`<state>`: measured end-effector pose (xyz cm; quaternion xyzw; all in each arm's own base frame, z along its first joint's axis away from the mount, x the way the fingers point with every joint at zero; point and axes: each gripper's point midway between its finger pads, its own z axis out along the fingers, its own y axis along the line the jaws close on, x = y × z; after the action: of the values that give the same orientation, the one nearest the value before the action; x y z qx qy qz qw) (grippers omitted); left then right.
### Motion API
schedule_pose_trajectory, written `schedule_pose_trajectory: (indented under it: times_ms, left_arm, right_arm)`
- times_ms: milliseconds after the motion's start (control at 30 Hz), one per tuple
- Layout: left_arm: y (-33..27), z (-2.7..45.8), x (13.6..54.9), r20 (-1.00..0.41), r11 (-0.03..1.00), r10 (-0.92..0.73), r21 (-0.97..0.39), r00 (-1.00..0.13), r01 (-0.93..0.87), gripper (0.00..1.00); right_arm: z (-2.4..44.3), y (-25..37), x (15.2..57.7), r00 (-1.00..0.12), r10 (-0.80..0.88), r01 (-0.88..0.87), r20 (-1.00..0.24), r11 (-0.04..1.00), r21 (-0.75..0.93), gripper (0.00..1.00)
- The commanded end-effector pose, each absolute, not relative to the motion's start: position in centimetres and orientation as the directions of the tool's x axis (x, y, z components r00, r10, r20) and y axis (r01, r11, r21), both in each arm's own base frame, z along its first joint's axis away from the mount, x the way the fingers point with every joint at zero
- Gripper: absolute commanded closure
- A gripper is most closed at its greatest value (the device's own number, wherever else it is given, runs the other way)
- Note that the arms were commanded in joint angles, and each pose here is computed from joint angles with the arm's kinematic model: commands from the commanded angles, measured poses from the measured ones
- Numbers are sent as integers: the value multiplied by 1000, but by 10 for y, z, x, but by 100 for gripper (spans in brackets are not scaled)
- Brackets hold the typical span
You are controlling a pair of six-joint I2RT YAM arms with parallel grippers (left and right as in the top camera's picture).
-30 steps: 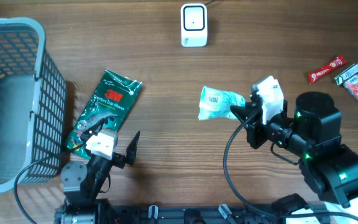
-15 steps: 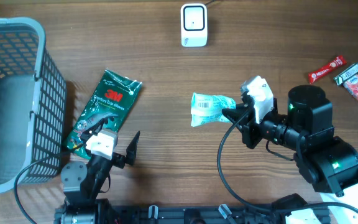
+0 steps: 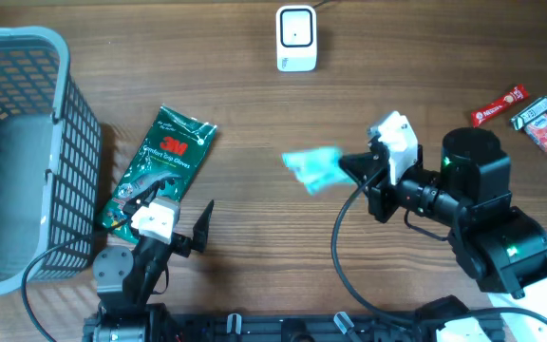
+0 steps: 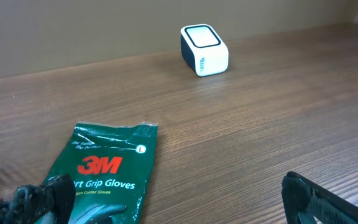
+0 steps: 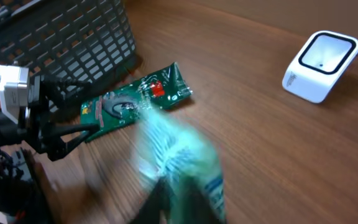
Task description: Scan the item barcode
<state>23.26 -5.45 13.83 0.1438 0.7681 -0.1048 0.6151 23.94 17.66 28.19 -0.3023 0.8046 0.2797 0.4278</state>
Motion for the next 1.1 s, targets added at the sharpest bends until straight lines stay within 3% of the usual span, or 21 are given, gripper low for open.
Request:
schedule_pose_trajectory:
  times_ms: [0, 167, 267, 367, 433, 500, 533, 600, 800, 867, 967, 1067]
  left_arm:
    - [-56, 138, 232, -976, 934, 83, 5, -202, 358, 0]
    - [-56, 138, 232, -976, 934, 83, 5, -202, 358, 0]
    - [-56, 138, 232, -976, 934, 83, 5, -202, 358, 0]
    - [-56, 138, 232, -976, 934, 83, 5, -202, 358, 0]
    - [-56, 138, 232, -976, 934, 83, 5, -202, 358, 0]
    - [-56, 137, 232, -976, 934, 83, 5, -202, 358, 0]
    - [-56, 138, 232, -976, 934, 83, 5, -202, 358, 0]
    - [-56, 138, 232, -976, 934, 83, 5, -202, 358, 0]
    - [-56, 137, 232, -976, 934, 83, 5, -202, 358, 0]
    - [-56, 138, 232, -976, 934, 83, 5, -202, 358, 0]
    - [-56, 137, 232, -976, 934, 83, 5, -202, 358, 0]
    - [-56, 138, 232, -976, 934, 83, 5, -202, 358, 0]
  right_arm:
    - [273, 182, 250, -443, -284, -747, -850, 642, 175, 95]
    - [241, 192, 281, -492, -319, -737, -810, 648, 192, 95]
    - [226, 193, 287, -557, -306, -703, -772, 669, 241, 78]
    - [216, 187, 286, -707, -180, -552, -684, 744, 375, 74]
    - [204, 182, 280, -831, -32, -352, -555, 802, 482, 47]
    - [190, 174, 272, -902, 114, -140, -417, 837, 529, 43]
    - [182, 171, 262, -927, 191, -17, -323, 839, 544, 23]
    - [171, 176, 245, -950, 221, 68, -218, 834, 548, 2]
    - [121, 211, 190, -984, 178, 147, -14, 855, 497, 1]
    - [102, 213, 178, -981, 192, 185, 29, 878, 442, 6]
    - [76, 210, 166, -955, 270, 297, 124, 885, 358, 6]
    - [53, 207, 154, -939, 288, 334, 188, 894, 299, 15]
